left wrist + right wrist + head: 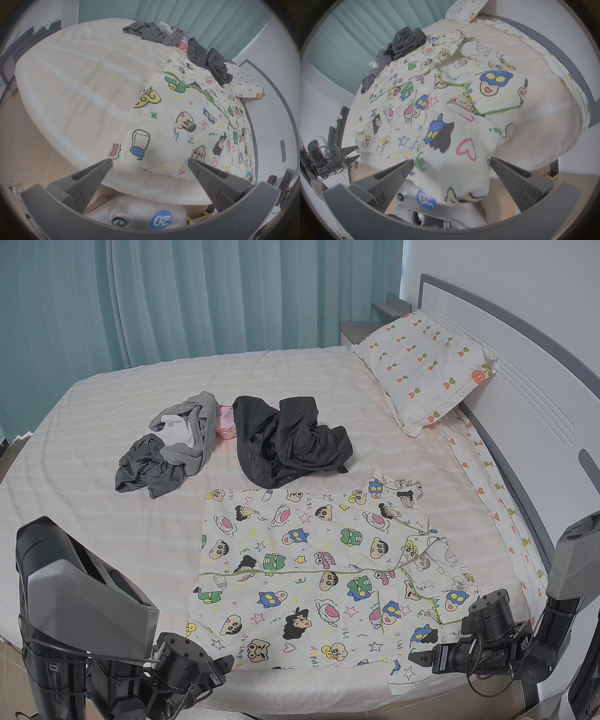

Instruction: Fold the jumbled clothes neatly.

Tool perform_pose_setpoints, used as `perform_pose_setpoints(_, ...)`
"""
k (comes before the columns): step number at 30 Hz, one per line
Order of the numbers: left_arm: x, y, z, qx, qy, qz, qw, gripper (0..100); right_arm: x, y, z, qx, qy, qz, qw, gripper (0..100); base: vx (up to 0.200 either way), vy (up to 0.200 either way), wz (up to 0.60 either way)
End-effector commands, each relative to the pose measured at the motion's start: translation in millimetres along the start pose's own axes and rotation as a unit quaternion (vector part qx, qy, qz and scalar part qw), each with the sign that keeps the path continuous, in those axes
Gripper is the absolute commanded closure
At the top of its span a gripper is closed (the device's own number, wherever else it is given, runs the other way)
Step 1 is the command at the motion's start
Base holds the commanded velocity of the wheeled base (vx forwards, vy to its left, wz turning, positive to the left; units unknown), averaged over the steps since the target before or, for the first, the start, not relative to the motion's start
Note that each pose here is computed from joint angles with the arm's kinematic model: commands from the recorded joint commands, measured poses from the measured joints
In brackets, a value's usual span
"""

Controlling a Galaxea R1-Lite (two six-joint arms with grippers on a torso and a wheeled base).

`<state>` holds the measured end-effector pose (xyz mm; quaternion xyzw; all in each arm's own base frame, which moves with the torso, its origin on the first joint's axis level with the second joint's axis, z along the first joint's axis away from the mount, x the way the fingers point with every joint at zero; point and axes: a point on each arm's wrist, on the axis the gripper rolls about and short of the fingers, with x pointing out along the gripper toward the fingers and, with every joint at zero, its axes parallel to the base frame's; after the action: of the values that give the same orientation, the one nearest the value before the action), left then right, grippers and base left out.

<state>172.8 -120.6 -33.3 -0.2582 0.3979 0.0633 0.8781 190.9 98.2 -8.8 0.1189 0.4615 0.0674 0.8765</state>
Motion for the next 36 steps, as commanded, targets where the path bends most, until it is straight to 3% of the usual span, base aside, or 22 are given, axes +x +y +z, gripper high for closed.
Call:
perform_pose_setpoints(1,10,-1,-1,-0.006,-0.003,0.006,1.0000,0,8,0,-3,-0.001,0.002,-0.011,0.9999,0,0.000,0.000,0.00)
perform_pose_setpoints(7,20,-3,5,-0.036,-0.021,0.010,0.9991,0,16,-3,-2,0.004,-0.013,-0.024,0.9996,0,0.000,0.000,0.00)
perform_pose_setpoints(17,27,-2,10,-0.047,-0.030,0.017,0.9983,0,27,-4,4,0.012,-0.021,-0.028,0.9993,0,0.000,0.000,0.00)
perform_pose_setpoints(18,27,-1,10,-0.048,-0.030,0.017,0.9982,100,28,-4,4,0.013,-0.020,-0.028,0.9993,0,0.000,0.000,0.00)
perform_pose_setpoints(20,27,-2,10,-0.047,-0.031,0.017,0.9983,100,31,-4,5,0.013,-0.019,-0.029,0.9993,0,0.000,0.000,0.00)
perform_pose_setpoints(21,27,-2,10,-0.048,-0.031,0.017,0.9982,100,33,-4,6,0.015,-0.022,-0.029,0.9992,100,0.000,0.000,0.00)
perform_pose_setpoints(36,16,3,11,-0.034,-0.028,0.022,0.9988,100,17,-9,3,0.041,-0.024,-0.019,0.9987,100,0.000,0.000,0.00)
